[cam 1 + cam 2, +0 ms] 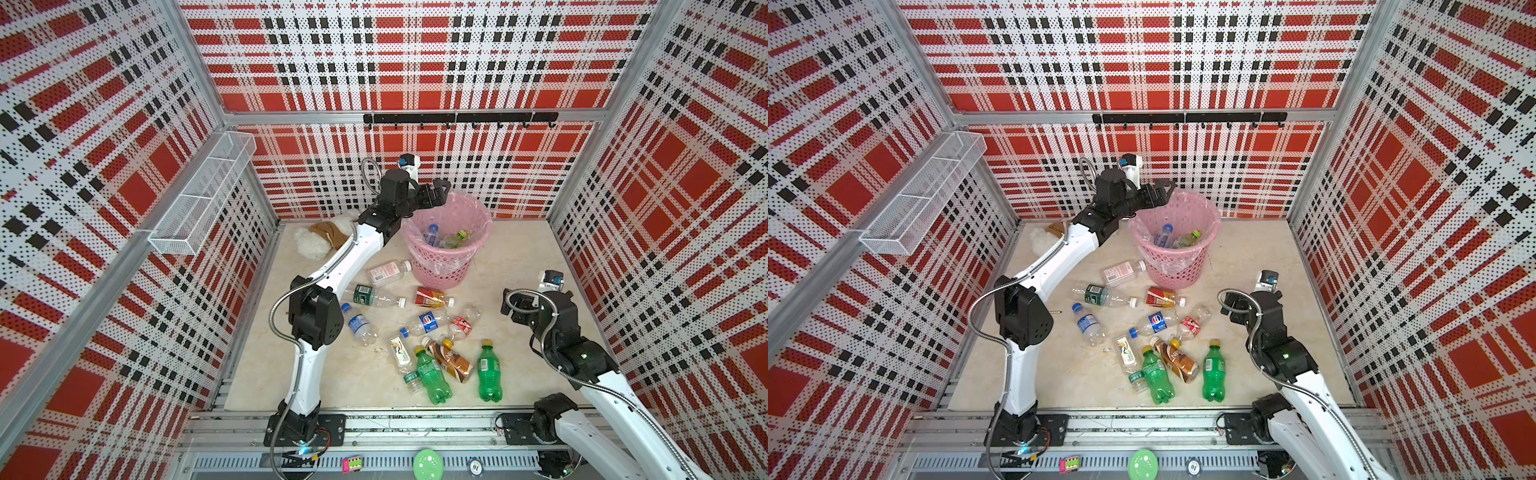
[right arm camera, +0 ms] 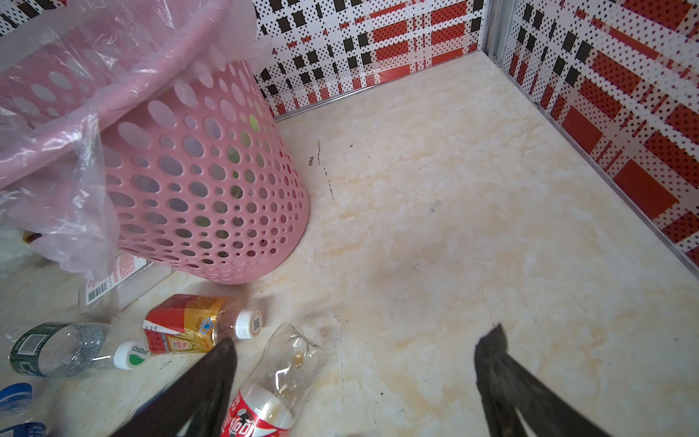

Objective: Throw the plastic bottles in the bin
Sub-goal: Throw the plastic bottle into the trash bin, then pick up the plastic bottle from the bottom-right of the table.

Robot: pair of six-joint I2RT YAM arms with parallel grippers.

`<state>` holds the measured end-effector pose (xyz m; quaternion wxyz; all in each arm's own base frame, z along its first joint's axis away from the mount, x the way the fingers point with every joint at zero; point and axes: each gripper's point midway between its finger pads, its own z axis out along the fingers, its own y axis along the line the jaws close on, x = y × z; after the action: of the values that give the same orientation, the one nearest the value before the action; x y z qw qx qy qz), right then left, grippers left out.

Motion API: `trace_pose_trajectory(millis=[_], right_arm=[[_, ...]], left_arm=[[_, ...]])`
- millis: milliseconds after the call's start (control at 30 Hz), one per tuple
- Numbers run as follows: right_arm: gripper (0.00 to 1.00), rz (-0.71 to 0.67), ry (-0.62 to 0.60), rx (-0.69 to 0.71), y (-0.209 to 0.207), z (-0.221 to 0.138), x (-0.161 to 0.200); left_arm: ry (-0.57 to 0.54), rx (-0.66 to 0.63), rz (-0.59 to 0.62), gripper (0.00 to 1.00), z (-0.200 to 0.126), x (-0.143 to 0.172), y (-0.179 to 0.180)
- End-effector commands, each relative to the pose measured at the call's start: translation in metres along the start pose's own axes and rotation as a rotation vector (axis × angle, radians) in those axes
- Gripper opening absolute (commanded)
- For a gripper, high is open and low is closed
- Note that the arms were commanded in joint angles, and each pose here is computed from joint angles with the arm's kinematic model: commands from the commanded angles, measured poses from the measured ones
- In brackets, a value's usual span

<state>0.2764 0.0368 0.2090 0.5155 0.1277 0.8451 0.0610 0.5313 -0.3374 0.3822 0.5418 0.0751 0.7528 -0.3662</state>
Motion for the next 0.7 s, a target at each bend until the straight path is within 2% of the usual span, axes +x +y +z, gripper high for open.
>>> trace_pose_trajectory(millis=[0,133,167,200,267,333,400,467,533,667], right_arm=[[1.00,0.012,-0.018,-0.026,0.006,0.001,-0.007],[1.00,0.054,-0.017,-0.052,0.012,0.007,-0.005],[1.00,0.060,-0.014,-0.054,0.013,0.009,-0.005],[1.00,0.061,-0.009,-0.055,0.014,0.011,-0.004],[1.00,0.073,0.007,-0.039,0.012,0.015,-0.002],[1.00,0.084,0.026,-0.040,0.014,0.019,0.000],[1.00,0.091,0.047,-0.050,0.018,0.022,0.001],[1.00,0.098,0.085,-0.059,0.022,0.023,0.005],[1.00,0.096,0.129,-0.051,0.022,0.023,0.012],[1.00,0.095,0.287,-0.003,0.015,0.016,0.040]], left_arm=[[-0.082,-0.068,0.082,0.99,-0.066,-0.048,-0.023],[-0.108,-0.225,0.090,0.99,-0.133,-0.029,0.007],[-0.134,-0.245,0.015,0.99,-0.154,-0.019,0.022],[-0.119,-0.209,-0.069,0.99,-0.171,-0.004,0.035],[-0.122,-0.060,-0.193,0.99,-0.207,0.030,0.058],[-0.146,-0.144,-0.263,0.99,-0.246,0.064,0.106],[-0.096,-0.283,-0.227,0.99,-0.275,0.103,0.129],[-0.035,-0.417,-0.138,0.99,-0.299,0.130,0.134],[-0.012,-0.539,-0.070,0.99,-0.320,0.141,0.140],[0.004,-0.634,-0.025,0.99,-0.340,0.152,0.142]])
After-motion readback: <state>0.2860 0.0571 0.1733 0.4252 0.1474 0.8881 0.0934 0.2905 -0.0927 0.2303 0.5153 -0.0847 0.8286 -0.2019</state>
